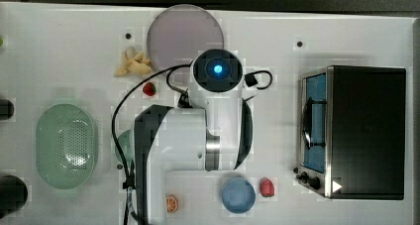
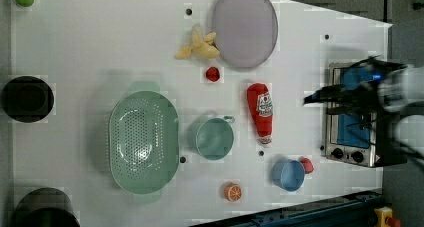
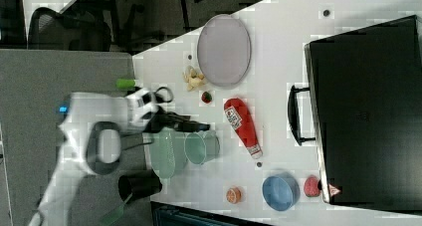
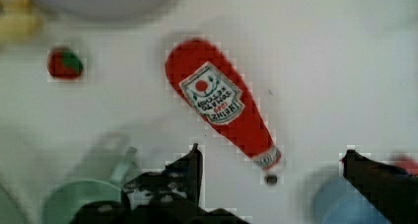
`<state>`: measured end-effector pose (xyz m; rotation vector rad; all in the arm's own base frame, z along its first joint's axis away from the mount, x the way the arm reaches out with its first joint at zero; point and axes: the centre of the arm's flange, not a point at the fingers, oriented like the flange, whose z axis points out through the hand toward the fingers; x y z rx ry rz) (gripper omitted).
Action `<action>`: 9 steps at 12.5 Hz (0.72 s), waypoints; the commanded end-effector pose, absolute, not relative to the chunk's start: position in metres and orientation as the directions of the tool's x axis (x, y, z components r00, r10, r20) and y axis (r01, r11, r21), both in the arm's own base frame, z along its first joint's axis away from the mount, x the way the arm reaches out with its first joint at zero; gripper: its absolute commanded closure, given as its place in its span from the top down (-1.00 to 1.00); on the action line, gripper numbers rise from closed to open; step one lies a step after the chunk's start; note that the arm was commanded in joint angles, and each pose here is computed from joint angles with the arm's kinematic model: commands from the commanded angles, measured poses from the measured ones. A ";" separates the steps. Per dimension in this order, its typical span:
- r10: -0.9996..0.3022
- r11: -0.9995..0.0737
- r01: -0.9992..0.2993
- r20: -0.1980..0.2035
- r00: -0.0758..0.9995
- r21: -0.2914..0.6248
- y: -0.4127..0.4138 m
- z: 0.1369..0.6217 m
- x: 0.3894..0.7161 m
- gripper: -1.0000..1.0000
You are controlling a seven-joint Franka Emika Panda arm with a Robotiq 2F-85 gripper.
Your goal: Pick Ketchup from the table and place it in strainer.
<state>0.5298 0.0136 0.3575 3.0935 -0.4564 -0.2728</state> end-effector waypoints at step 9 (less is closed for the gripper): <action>0.202 -0.978 0.198 -0.061 0.977 -0.071 0.030 0.221 0.508 1.00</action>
